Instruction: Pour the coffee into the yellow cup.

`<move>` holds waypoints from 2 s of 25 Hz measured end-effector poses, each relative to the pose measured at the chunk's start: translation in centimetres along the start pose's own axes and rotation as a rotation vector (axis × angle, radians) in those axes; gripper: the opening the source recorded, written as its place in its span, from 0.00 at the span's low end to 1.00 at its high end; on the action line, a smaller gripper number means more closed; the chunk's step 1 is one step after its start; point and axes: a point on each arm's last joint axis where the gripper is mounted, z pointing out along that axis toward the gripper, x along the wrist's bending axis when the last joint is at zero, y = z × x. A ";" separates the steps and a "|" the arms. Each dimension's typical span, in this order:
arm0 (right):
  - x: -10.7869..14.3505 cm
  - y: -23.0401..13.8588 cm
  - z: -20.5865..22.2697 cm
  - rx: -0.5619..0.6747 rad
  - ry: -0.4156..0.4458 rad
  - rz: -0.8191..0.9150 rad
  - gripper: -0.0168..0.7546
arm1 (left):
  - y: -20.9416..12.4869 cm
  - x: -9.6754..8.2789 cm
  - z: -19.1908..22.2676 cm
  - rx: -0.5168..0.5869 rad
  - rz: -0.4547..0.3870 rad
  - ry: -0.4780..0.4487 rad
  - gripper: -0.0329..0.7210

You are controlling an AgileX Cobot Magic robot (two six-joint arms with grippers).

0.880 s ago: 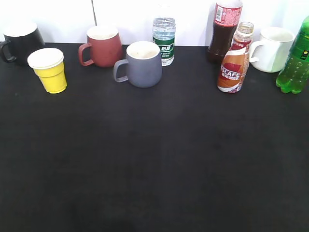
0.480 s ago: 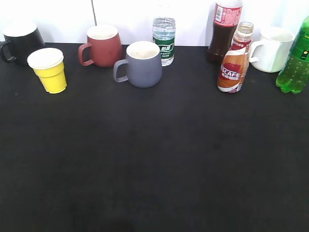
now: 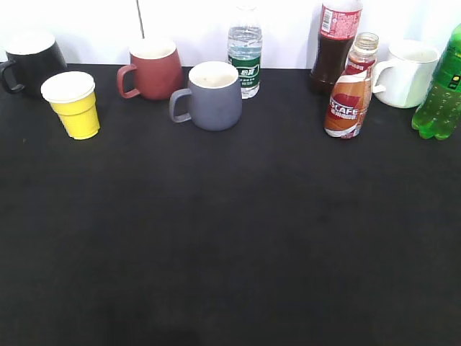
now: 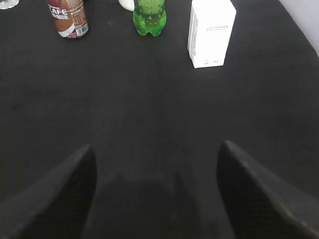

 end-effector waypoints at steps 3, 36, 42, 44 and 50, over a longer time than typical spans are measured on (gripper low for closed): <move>0.0 0.0 0.0 0.000 0.000 0.000 0.79 | 2.2 -0.1 5.7 -0.095 0.010 -0.004 0.78; 0.0 0.0 0.0 0.000 0.001 0.001 0.79 | -16.4 -6.3 36.2 0.055 -0.034 -0.193 0.64; 0.0 0.0 0.0 0.000 0.001 0.001 0.79 | -12.5 -9.3 30.9 0.023 0.117 -0.492 0.64; 0.0 0.0 0.0 0.000 0.001 0.001 0.79 | -11.2 -11.7 29.1 -0.001 0.139 -0.666 0.64; 0.0 0.0 0.0 0.000 0.001 0.001 0.79 | -10.9 -19.6 27.1 0.030 0.174 -1.104 0.64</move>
